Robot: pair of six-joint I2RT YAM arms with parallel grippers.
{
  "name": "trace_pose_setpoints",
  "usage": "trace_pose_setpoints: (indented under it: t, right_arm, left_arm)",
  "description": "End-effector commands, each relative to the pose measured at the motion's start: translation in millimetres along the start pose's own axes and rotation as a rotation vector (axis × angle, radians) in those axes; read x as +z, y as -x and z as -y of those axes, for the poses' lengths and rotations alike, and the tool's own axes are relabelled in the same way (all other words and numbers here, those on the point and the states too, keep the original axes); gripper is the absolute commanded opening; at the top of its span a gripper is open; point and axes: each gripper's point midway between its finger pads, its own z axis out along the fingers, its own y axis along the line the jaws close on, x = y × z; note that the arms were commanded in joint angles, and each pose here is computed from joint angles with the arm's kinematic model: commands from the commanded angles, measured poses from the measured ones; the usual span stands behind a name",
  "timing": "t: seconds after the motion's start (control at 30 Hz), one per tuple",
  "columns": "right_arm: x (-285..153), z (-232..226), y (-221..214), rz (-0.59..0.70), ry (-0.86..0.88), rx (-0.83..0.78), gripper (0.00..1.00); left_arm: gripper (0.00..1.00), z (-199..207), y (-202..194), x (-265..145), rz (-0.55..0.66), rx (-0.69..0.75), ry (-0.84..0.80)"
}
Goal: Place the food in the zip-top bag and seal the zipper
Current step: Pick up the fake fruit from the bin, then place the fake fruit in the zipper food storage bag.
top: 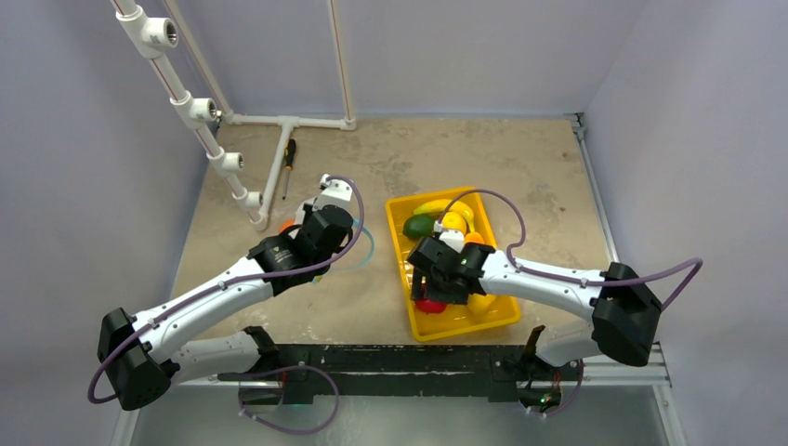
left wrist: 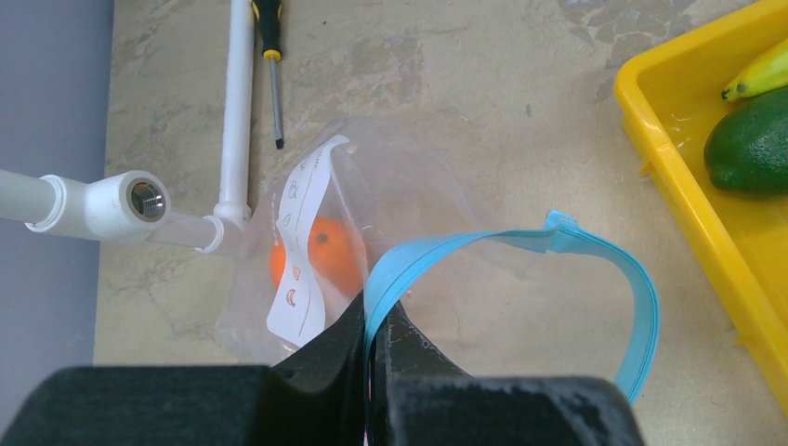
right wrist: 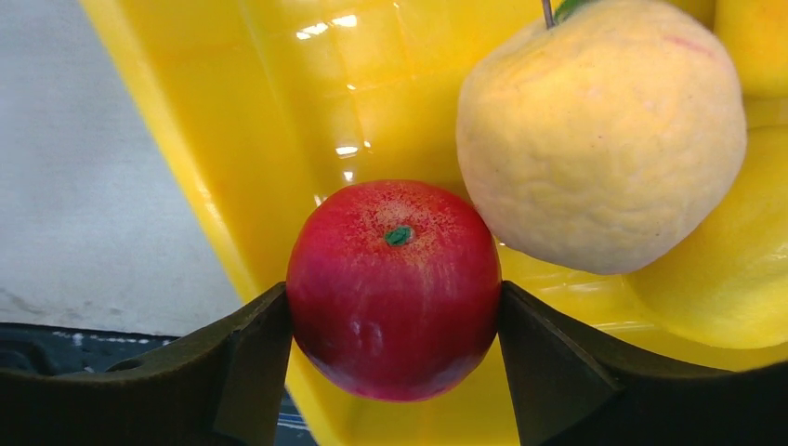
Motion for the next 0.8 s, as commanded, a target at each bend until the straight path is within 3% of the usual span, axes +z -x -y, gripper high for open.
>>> trace_pose_setpoints:
  t: [0.0, 0.2, 0.43, 0.77]
  right_arm:
    - [-25.8, -21.5, 32.6, 0.106, 0.038, 0.042, 0.57]
    - [-57.2, -45.7, 61.2, 0.182, 0.108, 0.047, 0.54]
    - [-94.1, -104.6, 95.8, 0.279, 0.342, 0.036, 0.52]
    - [-114.8, -164.7, 122.9, 0.366, 0.573, 0.055, 0.51]
  left_arm:
    - [0.00, -1.5, 12.7, -2.3, 0.041, -0.034, -0.004]
    - [0.00, -3.1, 11.9, -1.9, 0.039, -0.032, 0.007]
    - [0.00, -3.2, 11.7, -1.3, 0.038, -0.030, 0.011]
    - [0.00, -2.9, 13.0, -2.3, 0.043, -0.036, 0.007]
